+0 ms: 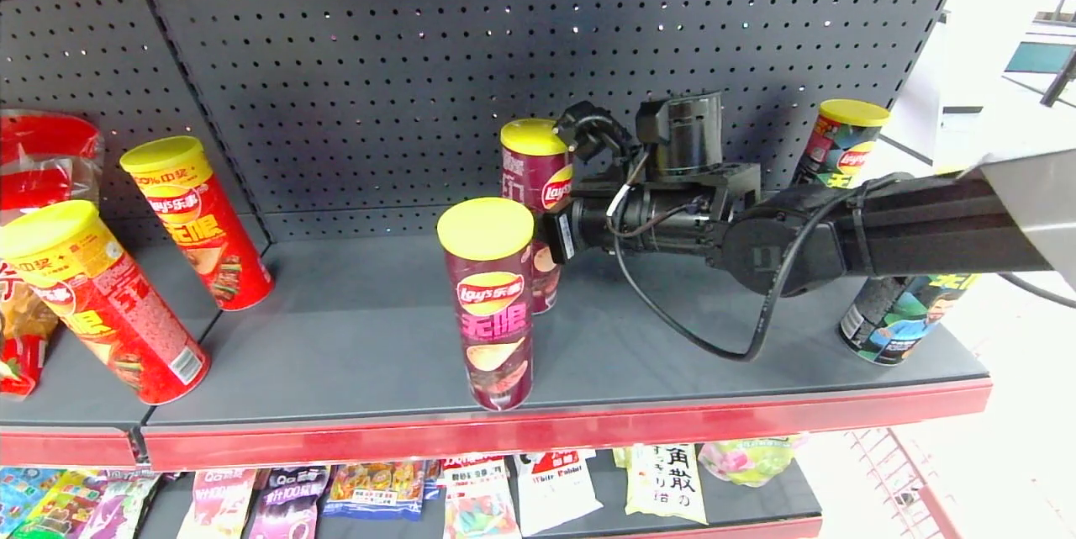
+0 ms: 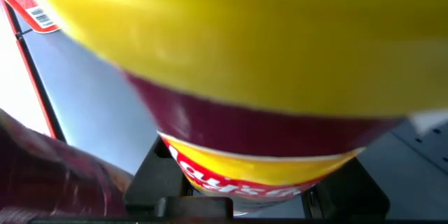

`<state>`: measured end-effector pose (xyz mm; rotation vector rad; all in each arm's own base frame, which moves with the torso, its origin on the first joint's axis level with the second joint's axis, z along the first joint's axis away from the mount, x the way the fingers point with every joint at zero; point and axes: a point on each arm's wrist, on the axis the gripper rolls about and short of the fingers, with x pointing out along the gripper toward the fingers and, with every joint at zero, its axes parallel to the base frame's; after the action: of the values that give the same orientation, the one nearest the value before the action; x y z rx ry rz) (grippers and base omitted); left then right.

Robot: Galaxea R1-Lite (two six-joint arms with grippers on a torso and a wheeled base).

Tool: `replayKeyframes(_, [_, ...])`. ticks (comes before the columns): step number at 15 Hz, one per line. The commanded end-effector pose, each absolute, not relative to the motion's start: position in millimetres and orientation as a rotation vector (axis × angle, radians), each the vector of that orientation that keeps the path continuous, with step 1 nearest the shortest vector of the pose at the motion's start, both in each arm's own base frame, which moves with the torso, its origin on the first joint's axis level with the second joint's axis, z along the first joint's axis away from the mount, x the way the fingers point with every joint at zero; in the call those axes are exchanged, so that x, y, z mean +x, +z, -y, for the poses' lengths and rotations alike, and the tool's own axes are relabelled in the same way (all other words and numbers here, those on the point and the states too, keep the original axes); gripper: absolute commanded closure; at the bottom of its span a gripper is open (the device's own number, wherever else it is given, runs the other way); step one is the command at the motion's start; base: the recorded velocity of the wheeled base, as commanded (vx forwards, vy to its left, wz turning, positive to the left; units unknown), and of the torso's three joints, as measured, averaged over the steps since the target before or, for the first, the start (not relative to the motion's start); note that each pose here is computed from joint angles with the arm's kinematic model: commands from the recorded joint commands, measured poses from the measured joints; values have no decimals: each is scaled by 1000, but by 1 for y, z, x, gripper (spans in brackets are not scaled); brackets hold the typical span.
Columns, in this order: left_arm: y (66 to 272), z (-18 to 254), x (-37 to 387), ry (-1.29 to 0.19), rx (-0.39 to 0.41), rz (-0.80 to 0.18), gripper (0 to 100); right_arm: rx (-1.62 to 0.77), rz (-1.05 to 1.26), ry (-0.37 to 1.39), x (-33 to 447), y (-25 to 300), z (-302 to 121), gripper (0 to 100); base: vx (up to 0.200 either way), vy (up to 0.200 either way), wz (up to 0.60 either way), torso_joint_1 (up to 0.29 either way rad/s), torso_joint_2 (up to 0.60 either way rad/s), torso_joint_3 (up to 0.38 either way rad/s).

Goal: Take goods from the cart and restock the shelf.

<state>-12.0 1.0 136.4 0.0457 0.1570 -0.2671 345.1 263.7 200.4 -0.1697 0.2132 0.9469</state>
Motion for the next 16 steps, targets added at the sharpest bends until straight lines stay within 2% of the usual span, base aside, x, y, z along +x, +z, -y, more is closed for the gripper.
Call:
replayKeyframes(1, [137, -1, -12, -266, 45, -154, 0, -171, -218, 954, 347, 196, -268, 100, 0, 0, 0, 0, 0, 0])
replayKeyframes(16, [137, -1, -12, -266, 46, -152, 0, -208, -204, 924, 358, 188, -273, 100, 0, 0, 0, 0, 0, 0])
